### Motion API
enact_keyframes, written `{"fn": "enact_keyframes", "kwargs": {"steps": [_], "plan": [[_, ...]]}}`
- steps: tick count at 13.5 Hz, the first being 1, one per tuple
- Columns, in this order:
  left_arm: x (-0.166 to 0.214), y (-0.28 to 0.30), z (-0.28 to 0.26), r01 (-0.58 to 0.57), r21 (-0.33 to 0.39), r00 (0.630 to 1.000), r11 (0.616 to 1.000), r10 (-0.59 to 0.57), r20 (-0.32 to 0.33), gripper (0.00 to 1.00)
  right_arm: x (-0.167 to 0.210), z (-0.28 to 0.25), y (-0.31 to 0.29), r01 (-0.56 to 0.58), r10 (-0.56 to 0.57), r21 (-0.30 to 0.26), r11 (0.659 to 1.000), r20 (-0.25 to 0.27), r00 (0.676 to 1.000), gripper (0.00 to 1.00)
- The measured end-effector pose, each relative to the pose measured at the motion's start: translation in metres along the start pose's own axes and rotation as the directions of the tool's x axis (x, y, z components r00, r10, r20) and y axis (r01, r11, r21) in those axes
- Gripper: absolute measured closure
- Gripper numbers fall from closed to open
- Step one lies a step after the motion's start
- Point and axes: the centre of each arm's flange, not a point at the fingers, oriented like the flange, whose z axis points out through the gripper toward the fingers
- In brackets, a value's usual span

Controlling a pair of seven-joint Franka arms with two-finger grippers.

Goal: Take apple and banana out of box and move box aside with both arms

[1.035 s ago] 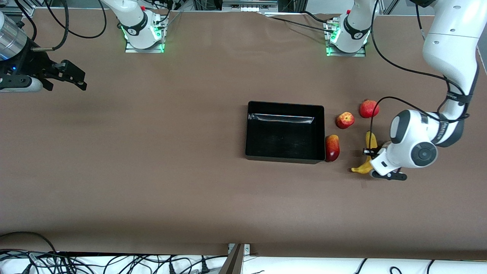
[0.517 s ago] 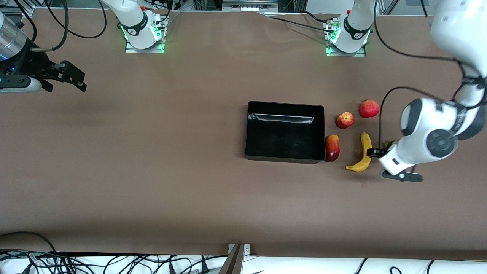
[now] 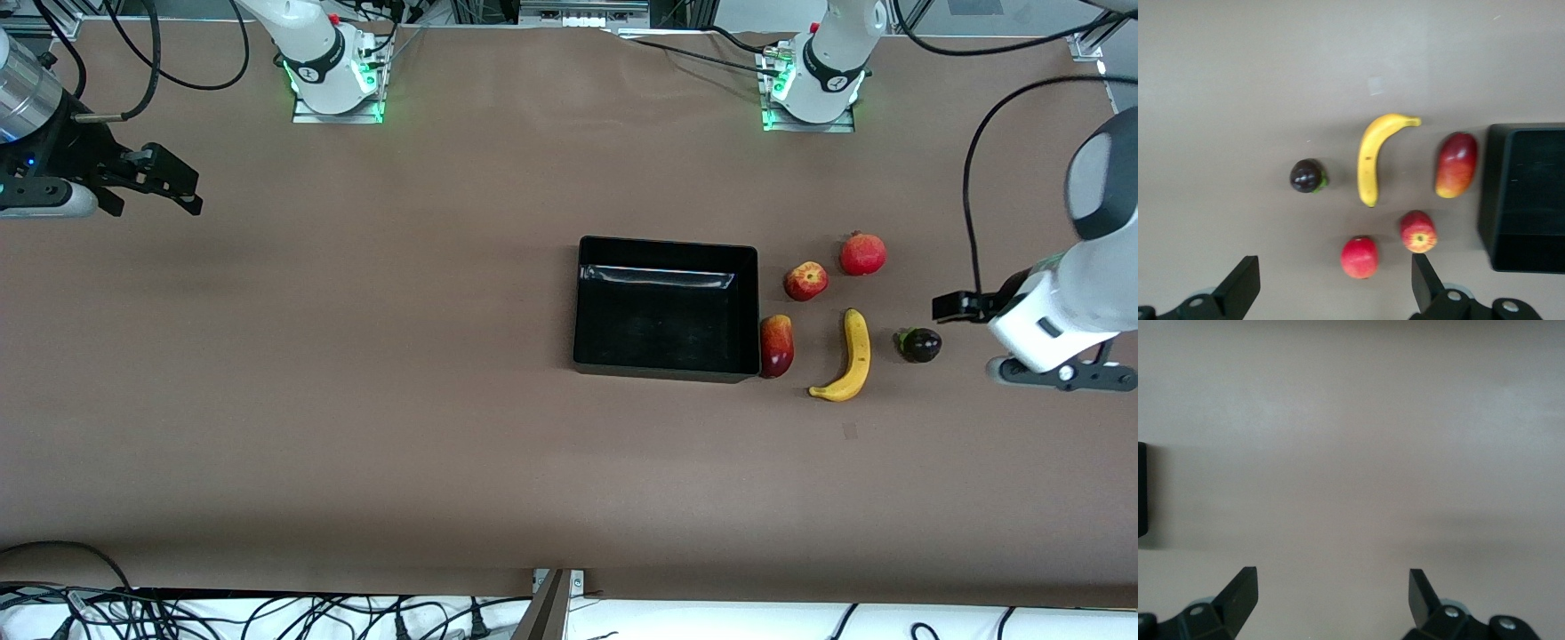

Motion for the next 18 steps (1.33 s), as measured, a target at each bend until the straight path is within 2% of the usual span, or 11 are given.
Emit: {"fn": "enact_keyframes", "kwargs": {"steps": [2,4,7,10,13,18], "plan": [[-0.015,0.004,-0.012,0.052,-0.047,0.998,0.998,-0.053,-0.024,0.00,0.000,0.000,0.000,-0.001,0.001,0.000,1.000,0.001,1.000,0.00],[-0.036,-0.005,-0.015,0.109,-0.089,0.988,0.990,-0.118,-0.100,0.00,0.000,0.000,0.001,-0.001,0.001,0.000,1.000,0.001,1.000,0.00],[-0.078,-0.001,-0.010,0.115,-0.091,0.977,0.989,-0.129,-0.170,0.00,0.000,0.000,0.000,-0.001,0.001,0.000,1.000,0.001,1.000,0.00],[-0.106,0.017,-0.011,0.083,-0.065,0.979,0.994,-0.094,-0.180,0.00,0.000,0.000,0.000,-0.001,0.001,0.000,1.000,0.002,1.000,0.00],[-0.105,0.026,-0.004,0.060,-0.030,0.983,0.998,-0.065,-0.172,0.00,0.000,0.000,0.000,-0.001,0.001,0.000,1.000,0.003,1.000,0.00],[-0.105,0.029,-0.003,0.055,-0.025,0.983,0.998,-0.059,-0.172,0.00,-0.001,0.001,0.000,-0.001,0.001,-0.001,1.000,0.008,1.000,0.00]]}}
